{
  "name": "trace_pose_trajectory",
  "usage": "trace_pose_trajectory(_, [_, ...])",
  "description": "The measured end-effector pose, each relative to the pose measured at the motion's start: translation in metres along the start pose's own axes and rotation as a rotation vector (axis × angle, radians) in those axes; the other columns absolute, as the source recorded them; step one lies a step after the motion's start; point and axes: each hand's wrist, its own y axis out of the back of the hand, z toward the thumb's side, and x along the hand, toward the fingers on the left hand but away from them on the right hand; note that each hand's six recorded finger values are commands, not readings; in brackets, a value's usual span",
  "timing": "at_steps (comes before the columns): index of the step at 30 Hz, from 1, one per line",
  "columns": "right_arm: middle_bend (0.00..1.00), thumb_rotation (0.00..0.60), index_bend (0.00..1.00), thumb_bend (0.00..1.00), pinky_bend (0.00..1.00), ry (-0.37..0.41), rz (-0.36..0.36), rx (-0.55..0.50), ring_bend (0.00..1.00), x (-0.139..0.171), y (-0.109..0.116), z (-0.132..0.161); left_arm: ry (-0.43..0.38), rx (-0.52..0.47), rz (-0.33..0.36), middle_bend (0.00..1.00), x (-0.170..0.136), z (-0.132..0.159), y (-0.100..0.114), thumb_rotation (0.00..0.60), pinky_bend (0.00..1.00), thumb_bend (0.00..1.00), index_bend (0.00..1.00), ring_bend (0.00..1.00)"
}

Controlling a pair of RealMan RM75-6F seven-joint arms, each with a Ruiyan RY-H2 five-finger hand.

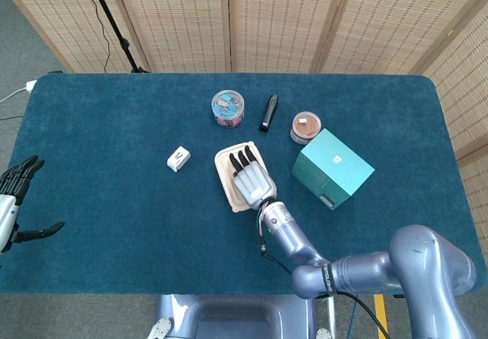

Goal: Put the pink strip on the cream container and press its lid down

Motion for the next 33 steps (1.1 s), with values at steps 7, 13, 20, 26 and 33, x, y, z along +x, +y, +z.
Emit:
trace_pose_trajectory(7, [0.00, 0.600, 0.33, 0.59, 0.00, -0.012, 0.003, 0.006, 0.00, -0.002, -0.002, -0.003, 0.000, -0.001, -0.001, 0.00, 0.000, 0.000, 0.000, 0.600, 0.00, 0.00, 0.00, 0.00])
trace_pose_trajectory(13, [0.00, 0.600, 0.33, 0.59, 0.00, -0.019, 0.011, 0.015, 0.00, -0.003, -0.006, -0.005, 0.000, 0.000, -0.001, 0.00, 0.000, 0.000, 0.000, 0.600, 0.00, 0.00, 0.00, 0.00])
trace_pose_trajectory(20, [0.00, 0.600, 0.32, 0.59, 0.00, -0.035, 0.005, 0.026, 0.00, -0.005, -0.006, -0.009, 0.001, -0.002, 0.000, 0.00, 0.000, 0.000, 0.000, 0.600, 0.00, 0.00, 0.00, 0.00])
trace_pose_trajectory(26, [0.00, 0.600, 0.32, 0.59, 0.00, -0.066, 0.005, 0.043, 0.00, -0.007, -0.008, -0.015, 0.001, -0.004, 0.001, 0.00, 0.000, 0.000, 0.000, 0.600, 0.00, 0.00, 0.00, 0.00])
trace_pose_trajectory(33, [0.00, 0.600, 0.26, 0.58, 0.00, -0.086, -0.022, 0.029, 0.00, -0.002, 0.002, -0.021, 0.000, -0.002, 0.000, 0.00, -0.001, 0.000, 0.000, 0.600, 0.00, 0.00, 0.00, 0.00])
